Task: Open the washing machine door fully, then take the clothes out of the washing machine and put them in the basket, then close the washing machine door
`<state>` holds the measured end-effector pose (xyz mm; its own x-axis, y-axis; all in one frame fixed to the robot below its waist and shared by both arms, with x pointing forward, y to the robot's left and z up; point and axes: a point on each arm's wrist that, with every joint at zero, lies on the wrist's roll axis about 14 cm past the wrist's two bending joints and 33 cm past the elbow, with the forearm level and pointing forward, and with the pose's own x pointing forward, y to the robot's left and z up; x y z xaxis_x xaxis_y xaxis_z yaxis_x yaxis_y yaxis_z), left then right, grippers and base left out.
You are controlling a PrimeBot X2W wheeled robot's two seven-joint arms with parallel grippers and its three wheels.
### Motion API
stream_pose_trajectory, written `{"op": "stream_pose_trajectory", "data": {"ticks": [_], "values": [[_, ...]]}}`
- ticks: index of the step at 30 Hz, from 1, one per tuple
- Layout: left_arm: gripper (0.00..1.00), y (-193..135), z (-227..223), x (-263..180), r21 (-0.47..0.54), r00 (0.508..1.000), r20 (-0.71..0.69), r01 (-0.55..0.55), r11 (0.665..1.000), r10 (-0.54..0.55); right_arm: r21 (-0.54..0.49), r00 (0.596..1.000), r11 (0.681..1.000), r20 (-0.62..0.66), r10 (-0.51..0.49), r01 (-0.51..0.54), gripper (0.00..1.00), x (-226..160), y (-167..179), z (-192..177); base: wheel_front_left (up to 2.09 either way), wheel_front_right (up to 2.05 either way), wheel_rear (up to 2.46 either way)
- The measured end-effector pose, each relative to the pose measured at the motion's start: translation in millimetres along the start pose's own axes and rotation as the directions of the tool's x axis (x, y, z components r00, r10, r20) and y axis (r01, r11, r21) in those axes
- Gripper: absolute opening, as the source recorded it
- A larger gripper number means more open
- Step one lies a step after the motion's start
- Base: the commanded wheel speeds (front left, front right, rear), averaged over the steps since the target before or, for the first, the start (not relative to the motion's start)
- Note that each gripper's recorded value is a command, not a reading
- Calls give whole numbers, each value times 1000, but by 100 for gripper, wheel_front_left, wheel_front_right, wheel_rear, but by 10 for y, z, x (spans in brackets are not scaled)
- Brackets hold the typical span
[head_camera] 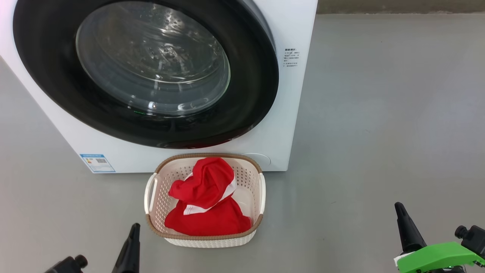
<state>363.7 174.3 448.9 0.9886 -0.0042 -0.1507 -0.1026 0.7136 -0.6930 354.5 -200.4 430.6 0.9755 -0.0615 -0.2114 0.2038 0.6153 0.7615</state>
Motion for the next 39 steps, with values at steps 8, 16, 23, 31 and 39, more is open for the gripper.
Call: {"op": "stream_pose_trajectory", "data": {"ticks": [8,16,23,31,39], "values": [[0,-3,46,18,-89,1000,5,-2,996,3,72,1000,997,-4,0,1,0,3,11,14,0,0,0],[0,5,58,16,-172,1000,1,-8,985,8,147,1000,989,12,15,-17,0,43,79,87,0,0,0],[0,-1,78,22,-237,1000,3,-7,971,8,199,1000,980,12,15,-17,0,39,79,106,0,0,0],[0,-9,99,25,-325,1000,-1,-4,946,4,271,1000,962,8,21,-23,0,36,96,120,0,0,0],[0,-51,151,55,-403,1000,7,11,915,-9,344,999,938,21,45,-50,0,73,181,180,0,0,0]]}}
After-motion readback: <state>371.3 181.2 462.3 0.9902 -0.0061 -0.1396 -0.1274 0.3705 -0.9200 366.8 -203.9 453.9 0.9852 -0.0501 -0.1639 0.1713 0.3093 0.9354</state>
